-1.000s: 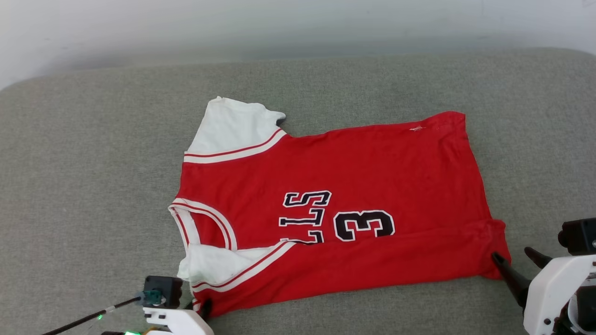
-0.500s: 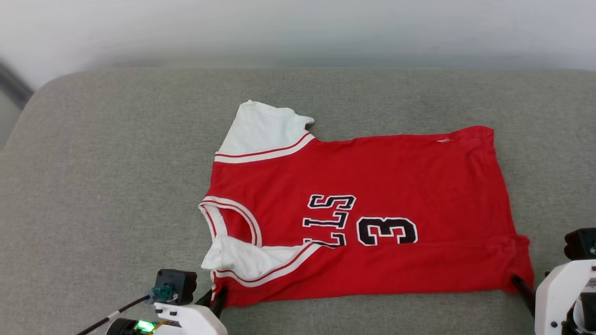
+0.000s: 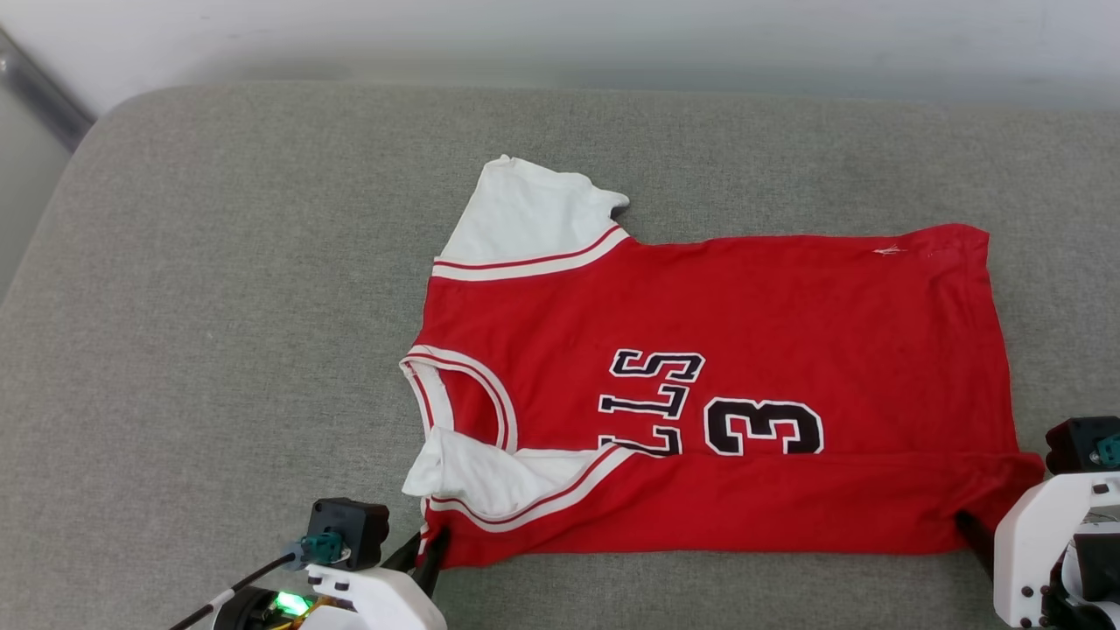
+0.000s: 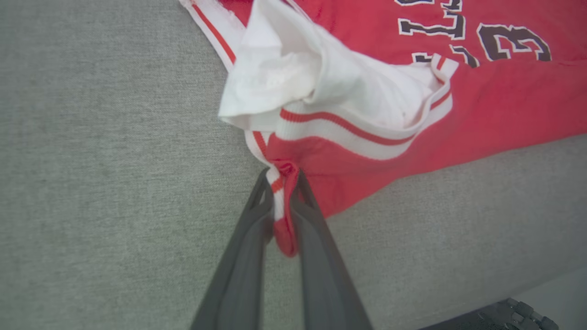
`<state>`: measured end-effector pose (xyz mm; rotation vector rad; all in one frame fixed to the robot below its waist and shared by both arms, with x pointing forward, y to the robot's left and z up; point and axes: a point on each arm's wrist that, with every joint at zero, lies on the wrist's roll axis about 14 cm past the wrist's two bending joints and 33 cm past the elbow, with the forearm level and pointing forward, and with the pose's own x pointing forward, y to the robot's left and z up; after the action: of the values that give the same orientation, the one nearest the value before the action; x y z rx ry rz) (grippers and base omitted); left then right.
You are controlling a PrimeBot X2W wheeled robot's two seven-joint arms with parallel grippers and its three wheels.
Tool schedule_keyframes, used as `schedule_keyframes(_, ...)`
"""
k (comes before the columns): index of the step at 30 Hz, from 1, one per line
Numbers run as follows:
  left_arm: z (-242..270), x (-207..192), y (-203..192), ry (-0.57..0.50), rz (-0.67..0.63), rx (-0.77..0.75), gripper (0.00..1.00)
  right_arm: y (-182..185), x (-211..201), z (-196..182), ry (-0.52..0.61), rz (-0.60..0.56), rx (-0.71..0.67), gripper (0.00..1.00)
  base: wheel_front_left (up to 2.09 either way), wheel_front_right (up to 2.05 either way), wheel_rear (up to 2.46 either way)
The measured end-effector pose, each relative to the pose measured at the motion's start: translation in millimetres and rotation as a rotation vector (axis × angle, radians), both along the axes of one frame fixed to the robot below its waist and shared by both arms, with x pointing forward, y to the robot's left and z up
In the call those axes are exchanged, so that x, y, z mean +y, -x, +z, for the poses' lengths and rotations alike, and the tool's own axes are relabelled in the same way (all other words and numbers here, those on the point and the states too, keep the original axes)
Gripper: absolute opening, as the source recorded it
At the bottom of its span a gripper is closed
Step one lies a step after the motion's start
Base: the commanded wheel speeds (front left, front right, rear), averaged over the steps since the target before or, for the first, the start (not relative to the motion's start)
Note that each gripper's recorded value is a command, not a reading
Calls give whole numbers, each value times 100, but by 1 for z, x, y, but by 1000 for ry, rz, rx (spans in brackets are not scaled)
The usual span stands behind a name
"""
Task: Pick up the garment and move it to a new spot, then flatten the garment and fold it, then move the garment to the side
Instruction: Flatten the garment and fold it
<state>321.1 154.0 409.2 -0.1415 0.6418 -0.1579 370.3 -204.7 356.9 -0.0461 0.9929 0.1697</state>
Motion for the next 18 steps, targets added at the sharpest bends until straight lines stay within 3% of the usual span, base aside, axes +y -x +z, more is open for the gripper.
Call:
schedule_keyframes(1, -2, 0, 1, -1, 0, 5, 0, -1, 1, -1, 1, 6, 2, 100, 0, 0, 0)
schedule_keyframes(2, -3, 1, 2, -2, 1, 11, 0, -1, 1, -3, 3, 10, 7, 80, 0, 0, 0)
schedule_keyframes(3, -5, 2, 2, -6, 2, 17, 0, -1, 2, -4, 4, 12, 10, 29, 0, 0, 0)
schedule_keyframes(4, -7, 2, 3, -9, 1, 22, 0, -1, 2, -4, 4, 13, 10, 0, 0, 0, 0)
schedule_keyframes(12, -7, 7, 8, -26, -10, 14, 0, 4, -8, 7, -20, -35, -31, 0, 0, 0, 0)
schedule_keyframes(18, -8, 15, 25, -49, -23, 30, 0, 34, -19, 18, -45, -84, -28, 0, 0, 0, 0)
